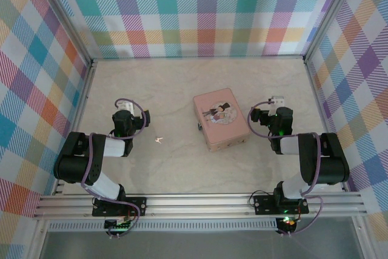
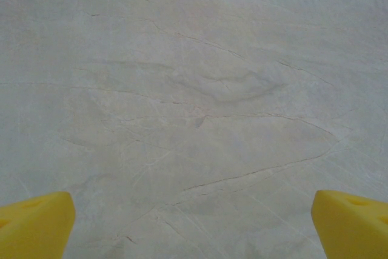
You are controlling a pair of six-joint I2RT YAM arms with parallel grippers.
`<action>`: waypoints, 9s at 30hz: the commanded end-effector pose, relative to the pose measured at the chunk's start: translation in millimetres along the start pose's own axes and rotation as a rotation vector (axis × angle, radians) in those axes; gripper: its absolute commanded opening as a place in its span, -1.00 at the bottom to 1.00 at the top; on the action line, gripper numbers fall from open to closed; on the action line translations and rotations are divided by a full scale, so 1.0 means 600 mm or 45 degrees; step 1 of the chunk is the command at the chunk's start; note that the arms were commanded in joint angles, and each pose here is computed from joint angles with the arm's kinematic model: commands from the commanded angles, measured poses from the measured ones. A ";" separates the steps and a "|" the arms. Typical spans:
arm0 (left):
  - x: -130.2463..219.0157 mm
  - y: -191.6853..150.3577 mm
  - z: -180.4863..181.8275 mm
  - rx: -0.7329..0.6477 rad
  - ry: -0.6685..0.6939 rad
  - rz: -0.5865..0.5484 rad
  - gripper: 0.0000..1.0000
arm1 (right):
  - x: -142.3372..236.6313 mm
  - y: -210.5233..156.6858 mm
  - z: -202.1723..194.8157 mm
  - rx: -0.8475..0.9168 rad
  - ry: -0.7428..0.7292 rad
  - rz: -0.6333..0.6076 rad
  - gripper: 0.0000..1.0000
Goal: Unlock the padlock with the key
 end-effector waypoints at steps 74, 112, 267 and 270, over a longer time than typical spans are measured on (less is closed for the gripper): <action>0.050 0.016 -0.461 0.153 -1.036 1.069 0.76 | 0.173 0.022 0.189 -1.032 0.648 0.713 0.71; 0.090 0.016 -0.391 0.305 -0.769 0.817 0.65 | -0.079 0.140 0.263 -0.564 0.698 0.860 0.22; 0.141 0.019 -0.208 0.441 -0.012 0.950 -1.00 | 0.252 0.142 0.387 -0.139 1.162 0.533 0.40; 0.157 0.054 -0.242 0.463 -0.162 0.964 -1.00 | 0.258 0.157 0.386 -0.130 1.181 0.483 0.34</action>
Point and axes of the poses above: each hand's point on the last joint's axis, 136 mm out from that joint toward the fingers, its own x axis back along the fingers, its own z axis along the line the jaws close on, y = z × x, the point moved 5 cm from there along x, back along the fingers, and after that the axes turned 12 degrees about x, right-handed, at the moved point
